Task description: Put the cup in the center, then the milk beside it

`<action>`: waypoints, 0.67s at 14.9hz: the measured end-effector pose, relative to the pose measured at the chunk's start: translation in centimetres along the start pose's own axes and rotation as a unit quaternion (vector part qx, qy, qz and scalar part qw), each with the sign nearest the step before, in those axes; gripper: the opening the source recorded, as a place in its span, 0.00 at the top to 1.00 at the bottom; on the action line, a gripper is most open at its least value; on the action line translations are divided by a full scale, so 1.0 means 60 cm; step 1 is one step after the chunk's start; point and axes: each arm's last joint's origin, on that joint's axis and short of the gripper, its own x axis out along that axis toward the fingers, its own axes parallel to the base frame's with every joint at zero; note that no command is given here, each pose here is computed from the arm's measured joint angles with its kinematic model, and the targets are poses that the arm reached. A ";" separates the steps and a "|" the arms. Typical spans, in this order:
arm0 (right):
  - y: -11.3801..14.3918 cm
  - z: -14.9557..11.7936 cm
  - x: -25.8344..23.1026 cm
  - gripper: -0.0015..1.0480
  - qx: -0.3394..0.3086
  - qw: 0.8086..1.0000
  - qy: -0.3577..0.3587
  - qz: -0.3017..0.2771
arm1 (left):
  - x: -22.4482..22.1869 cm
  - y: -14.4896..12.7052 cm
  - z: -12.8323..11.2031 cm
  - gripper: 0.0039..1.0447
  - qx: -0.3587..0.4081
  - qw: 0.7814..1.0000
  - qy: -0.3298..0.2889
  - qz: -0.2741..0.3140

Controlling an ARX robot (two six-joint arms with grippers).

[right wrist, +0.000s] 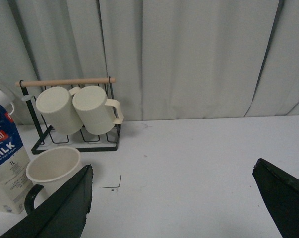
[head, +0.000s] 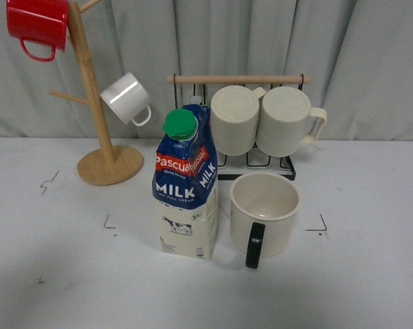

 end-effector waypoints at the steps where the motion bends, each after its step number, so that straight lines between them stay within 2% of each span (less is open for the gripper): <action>1: 0.000 0.000 0.000 0.06 0.000 1.000 0.000 0.000 | -0.004 0.000 -0.001 0.99 0.000 1.000 -0.002 0.000; 2: 0.000 0.000 0.000 0.06 0.000 1.000 0.000 0.000 | -0.007 0.000 -0.007 0.99 0.000 1.000 -0.017 0.000; 3: 0.000 0.000 0.000 0.06 0.000 1.000 0.000 0.000 | -0.009 0.000 -0.015 0.99 0.000 1.000 0.001 0.000; 10: 0.000 0.000 0.000 0.06 0.000 1.000 0.000 0.000 | -0.027 0.000 -0.012 0.99 0.000 1.000 -0.008 0.000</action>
